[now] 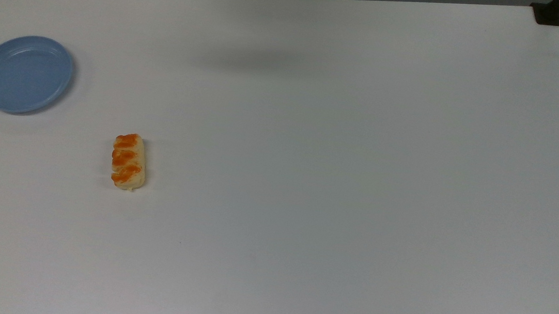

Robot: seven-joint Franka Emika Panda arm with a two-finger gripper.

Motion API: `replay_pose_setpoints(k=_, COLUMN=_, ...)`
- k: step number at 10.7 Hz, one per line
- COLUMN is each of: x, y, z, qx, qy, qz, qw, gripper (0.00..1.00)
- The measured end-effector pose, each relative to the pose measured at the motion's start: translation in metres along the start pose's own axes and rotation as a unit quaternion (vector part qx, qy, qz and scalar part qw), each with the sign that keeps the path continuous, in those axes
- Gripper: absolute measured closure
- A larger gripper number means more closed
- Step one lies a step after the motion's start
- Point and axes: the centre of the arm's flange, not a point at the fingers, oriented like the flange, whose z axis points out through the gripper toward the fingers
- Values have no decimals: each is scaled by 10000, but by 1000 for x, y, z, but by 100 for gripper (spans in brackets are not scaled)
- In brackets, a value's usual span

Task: Put the bread onto the plate
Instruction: 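Move the open gripper down toward the glazed bread roll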

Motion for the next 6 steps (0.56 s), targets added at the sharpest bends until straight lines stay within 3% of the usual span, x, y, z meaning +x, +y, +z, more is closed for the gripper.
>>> replay_pose_setpoints(k=3, x=5, y=2, z=4, qx=-7, qy=43, qz=-423, qw=9991, gripper=0)
replay_pose_setpoints(k=6, x=8, y=7, z=11, qx=-13, qy=2, qz=-508, qw=9987, gripper=0)
